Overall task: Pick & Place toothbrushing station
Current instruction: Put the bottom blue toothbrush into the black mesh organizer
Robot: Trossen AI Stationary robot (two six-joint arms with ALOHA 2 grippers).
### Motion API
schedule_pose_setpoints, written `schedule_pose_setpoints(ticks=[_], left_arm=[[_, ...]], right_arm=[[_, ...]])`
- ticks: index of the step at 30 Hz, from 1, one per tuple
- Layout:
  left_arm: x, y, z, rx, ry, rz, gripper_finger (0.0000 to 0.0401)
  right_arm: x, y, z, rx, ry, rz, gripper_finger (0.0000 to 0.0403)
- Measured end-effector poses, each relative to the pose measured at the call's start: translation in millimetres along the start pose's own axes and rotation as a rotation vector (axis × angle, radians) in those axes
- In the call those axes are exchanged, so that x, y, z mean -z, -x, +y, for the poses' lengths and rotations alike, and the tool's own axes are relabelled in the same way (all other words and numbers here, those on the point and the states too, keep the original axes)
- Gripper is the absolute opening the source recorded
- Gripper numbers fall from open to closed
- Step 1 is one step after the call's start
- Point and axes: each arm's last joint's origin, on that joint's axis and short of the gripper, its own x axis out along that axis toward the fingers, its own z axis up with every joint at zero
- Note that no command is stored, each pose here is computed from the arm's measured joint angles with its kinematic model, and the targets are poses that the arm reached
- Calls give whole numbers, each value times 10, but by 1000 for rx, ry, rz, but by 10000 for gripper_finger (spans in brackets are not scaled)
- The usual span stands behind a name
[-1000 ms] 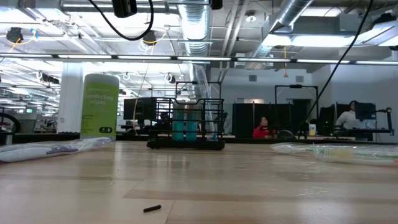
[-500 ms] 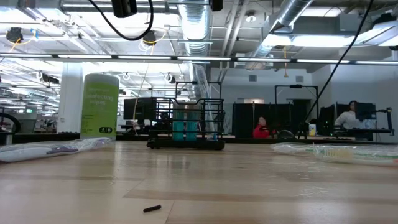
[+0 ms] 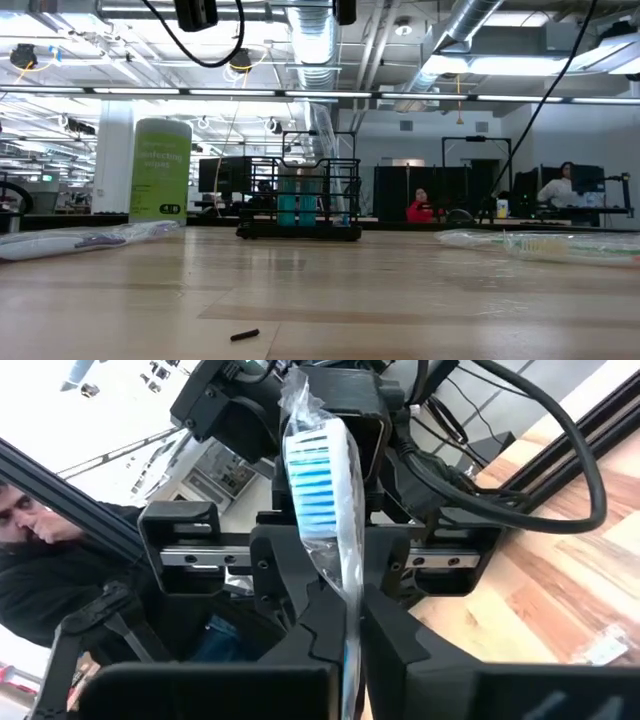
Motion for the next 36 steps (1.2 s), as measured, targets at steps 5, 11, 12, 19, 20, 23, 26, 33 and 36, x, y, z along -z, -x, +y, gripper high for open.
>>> schedule_pose_setpoints(ticks=[5,11,12,19,20,23,26,33,36], left_arm=[[-4,0,-4,4,-5,-5,22],[-7,1,-11,4,21,-14,83],[-11,2,-13,2,22,-21,98],[-106,131,-68,11,14,-71,225],[-125,166,-78,6,6,-82,238],[-160,272,-79,-31,-1,-93,263],[-191,379,-75,-67,-2,-105,269],[-230,473,-87,-79,5,-130,249],[-226,469,-82,-85,4,-129,238]], right_arm=[[-4,0,0,-1,0,-3,16],[-2,0,-2,3,16,-3,8],[-2,0,-2,4,16,-3,8],[-1,27,28,31,53,-33,4],[-8,38,38,30,60,-35,4],[-37,62,61,27,76,-49,2],[-57,100,85,52,91,-72,2],[-121,250,114,178,190,-107,3],[-150,287,118,225,216,-130,3]])
